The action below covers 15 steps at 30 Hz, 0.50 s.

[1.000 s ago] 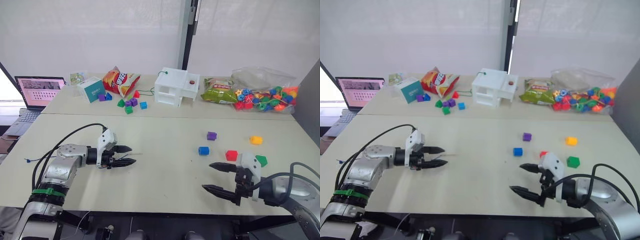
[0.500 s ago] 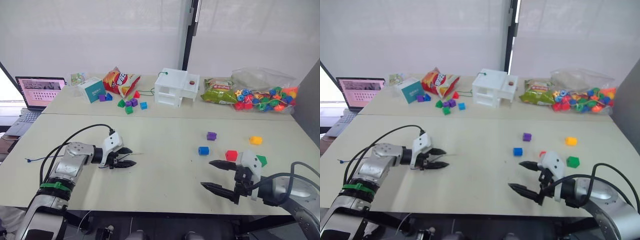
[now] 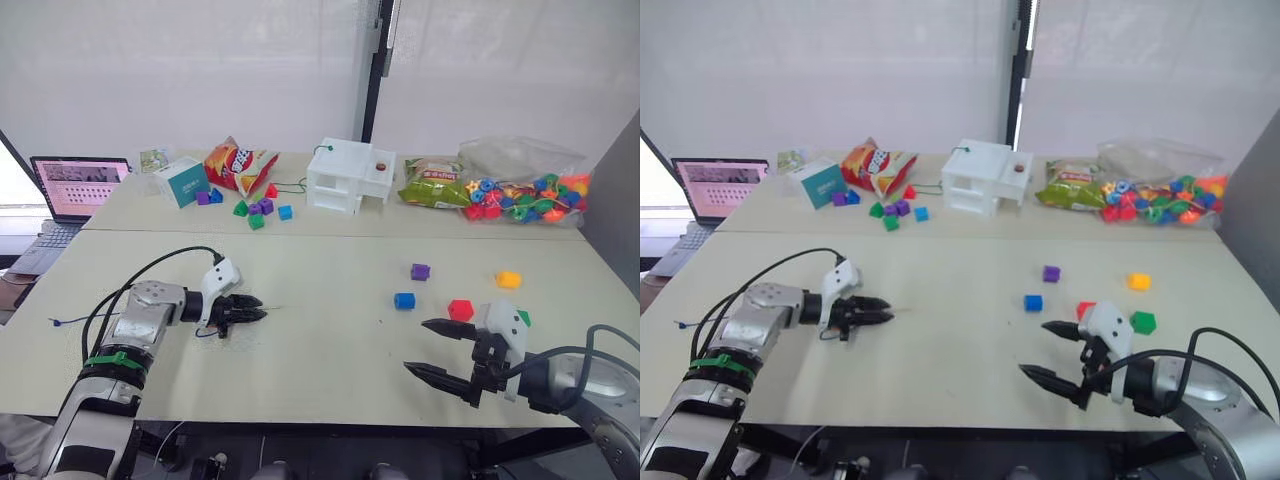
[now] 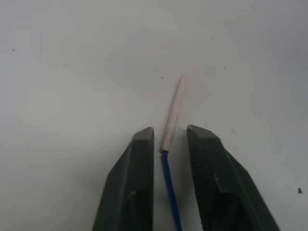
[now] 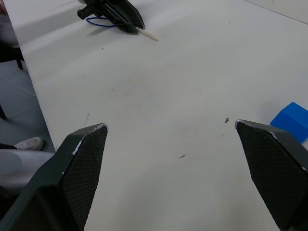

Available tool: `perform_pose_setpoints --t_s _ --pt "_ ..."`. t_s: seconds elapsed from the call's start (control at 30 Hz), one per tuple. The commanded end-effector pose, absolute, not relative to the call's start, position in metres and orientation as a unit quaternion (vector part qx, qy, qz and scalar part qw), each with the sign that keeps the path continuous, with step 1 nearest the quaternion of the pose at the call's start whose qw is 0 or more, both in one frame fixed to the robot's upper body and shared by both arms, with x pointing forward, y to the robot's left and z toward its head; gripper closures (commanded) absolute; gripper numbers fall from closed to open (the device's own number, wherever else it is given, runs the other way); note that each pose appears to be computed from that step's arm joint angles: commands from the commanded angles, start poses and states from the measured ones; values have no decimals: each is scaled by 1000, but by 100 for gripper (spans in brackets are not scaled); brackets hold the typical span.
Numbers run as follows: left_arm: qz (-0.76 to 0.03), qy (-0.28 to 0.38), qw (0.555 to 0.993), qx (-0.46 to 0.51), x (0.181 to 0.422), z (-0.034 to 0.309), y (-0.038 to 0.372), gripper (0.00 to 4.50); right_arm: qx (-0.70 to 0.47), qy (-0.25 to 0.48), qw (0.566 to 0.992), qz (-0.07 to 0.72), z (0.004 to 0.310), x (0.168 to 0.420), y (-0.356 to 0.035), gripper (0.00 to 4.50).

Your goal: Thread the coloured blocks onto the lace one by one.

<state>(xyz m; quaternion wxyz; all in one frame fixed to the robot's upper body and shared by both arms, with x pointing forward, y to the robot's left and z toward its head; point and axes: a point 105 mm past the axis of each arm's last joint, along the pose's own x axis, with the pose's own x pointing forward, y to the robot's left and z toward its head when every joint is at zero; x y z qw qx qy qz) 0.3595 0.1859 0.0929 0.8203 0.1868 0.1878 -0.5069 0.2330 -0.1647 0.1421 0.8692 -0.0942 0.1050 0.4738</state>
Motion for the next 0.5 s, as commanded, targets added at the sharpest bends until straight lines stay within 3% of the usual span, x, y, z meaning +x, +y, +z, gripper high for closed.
perform_pose_setpoints --t_s 0.03,0.2,0.3,0.5 --pt "-511 242 799 202 347 64 195 446 -104 81 872 471 154 233 -163 0" --pt "-528 201 804 187 350 80 185 446 -105 80 874 468 155 234 -164 0" --pt "-538 158 810 171 352 107 178 446 -105 79 878 460 154 235 -166 0" --pt "-595 125 782 137 318 155 164 446 -103 81 901 413 153 237 -184 0"
